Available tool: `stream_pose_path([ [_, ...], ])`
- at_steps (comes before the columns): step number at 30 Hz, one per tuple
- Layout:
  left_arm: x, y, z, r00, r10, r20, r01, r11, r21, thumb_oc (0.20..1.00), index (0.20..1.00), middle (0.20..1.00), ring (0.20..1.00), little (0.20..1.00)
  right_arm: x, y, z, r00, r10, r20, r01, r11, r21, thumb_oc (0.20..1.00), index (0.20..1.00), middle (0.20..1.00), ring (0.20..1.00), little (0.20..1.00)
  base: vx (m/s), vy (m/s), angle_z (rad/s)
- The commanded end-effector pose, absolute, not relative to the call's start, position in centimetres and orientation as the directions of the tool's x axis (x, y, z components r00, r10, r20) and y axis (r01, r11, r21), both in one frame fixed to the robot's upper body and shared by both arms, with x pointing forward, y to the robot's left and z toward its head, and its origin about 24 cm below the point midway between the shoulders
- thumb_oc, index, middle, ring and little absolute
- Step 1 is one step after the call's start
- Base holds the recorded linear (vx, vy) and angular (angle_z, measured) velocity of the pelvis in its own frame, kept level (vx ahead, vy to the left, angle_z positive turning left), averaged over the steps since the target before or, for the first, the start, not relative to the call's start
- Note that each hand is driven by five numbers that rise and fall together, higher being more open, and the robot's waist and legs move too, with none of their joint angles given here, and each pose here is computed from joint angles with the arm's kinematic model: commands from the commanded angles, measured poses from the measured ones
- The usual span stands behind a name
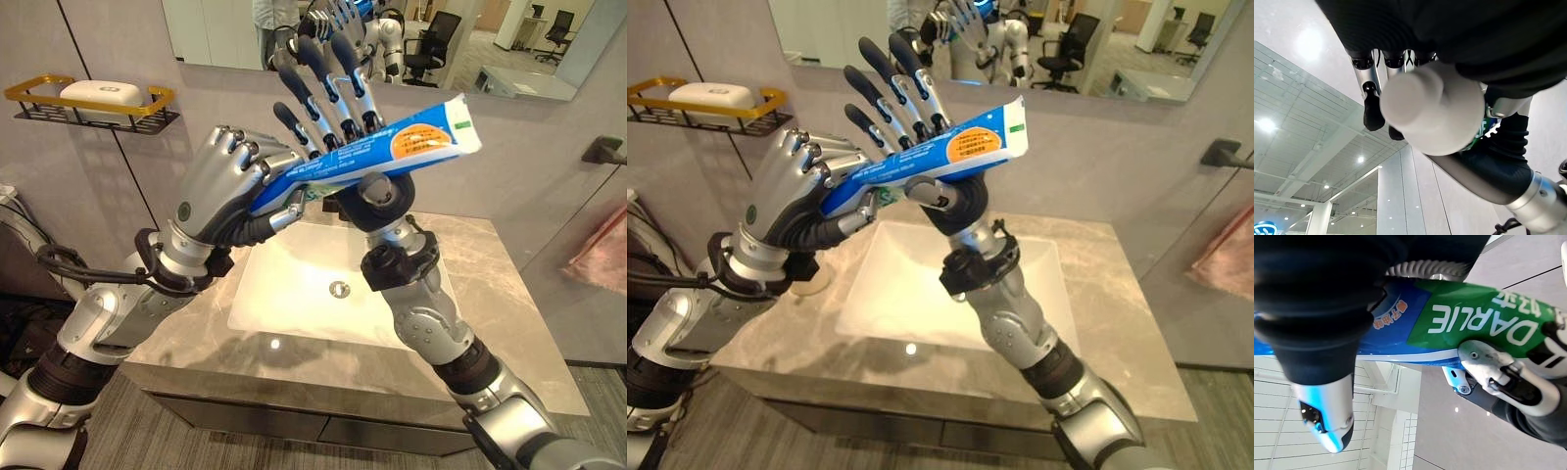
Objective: Put brush and paste in cup on sink, flatten towel.
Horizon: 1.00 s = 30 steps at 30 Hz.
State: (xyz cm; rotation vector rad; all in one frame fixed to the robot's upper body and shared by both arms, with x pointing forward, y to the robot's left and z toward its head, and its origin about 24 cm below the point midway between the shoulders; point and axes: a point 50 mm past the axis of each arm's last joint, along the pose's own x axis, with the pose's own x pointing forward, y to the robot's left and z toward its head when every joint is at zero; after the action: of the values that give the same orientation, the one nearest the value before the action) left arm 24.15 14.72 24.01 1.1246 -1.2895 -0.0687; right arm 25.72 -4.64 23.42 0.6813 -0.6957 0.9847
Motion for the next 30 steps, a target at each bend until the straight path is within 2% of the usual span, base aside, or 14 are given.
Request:
stream_pose_path([
  [1, 25.2, 16.7, 25.0, 0.415, -0.525, 0.743, -0.556, 0.5, 0.664, 0.2, 0.2, 0.2, 0.2, 0.2, 24.6, -4.8, 25.9, 0.268, 0.448, 0.853, -0.935, 0.335, 0.117, 1.0, 1.0, 1.0, 1.0, 1.0, 0.0, 0.0, 0.0],
  [10, 25.5, 16.8, 23.5, 0.471, -0.507, 0.722, -0.495, 0.525, 0.692, 0.2, 0.2, 0.2, 0.2, 0.2, 24.7, -4.3, 25.8, 0.271, 0.45, 0.851, -0.941, 0.312, 0.135, 1.0, 1.0, 1.0, 1.0, 1.0, 0.0, -0.007, 0.01],
  [22, 25.6, 16.7, 22.6, 0.501, -0.488, 0.715, -0.459, 0.551, 0.697, 0.2, 0.2, 0.2, 0.2, 0.2, 24.5, -4.0, 25.6, 0.267, 0.444, 0.855, -0.949, 0.274, 0.154, 1.0, 1.0, 1.0, 1.0, 1.0, 0.0, -0.01, 0.05],
  [30, 25.6, 17.0, 21.7, 0.536, -0.47, 0.701, -0.431, 0.562, 0.706, 0.2, 0.2, 0.2, 0.2, 0.2, 24.6, -4.3, 25.5, 0.285, 0.429, 0.857, -0.943, 0.285, 0.171, 1.0, 1.0, 1.0, 1.0, 1.0, 0.0, 0.0, 0.0],
])
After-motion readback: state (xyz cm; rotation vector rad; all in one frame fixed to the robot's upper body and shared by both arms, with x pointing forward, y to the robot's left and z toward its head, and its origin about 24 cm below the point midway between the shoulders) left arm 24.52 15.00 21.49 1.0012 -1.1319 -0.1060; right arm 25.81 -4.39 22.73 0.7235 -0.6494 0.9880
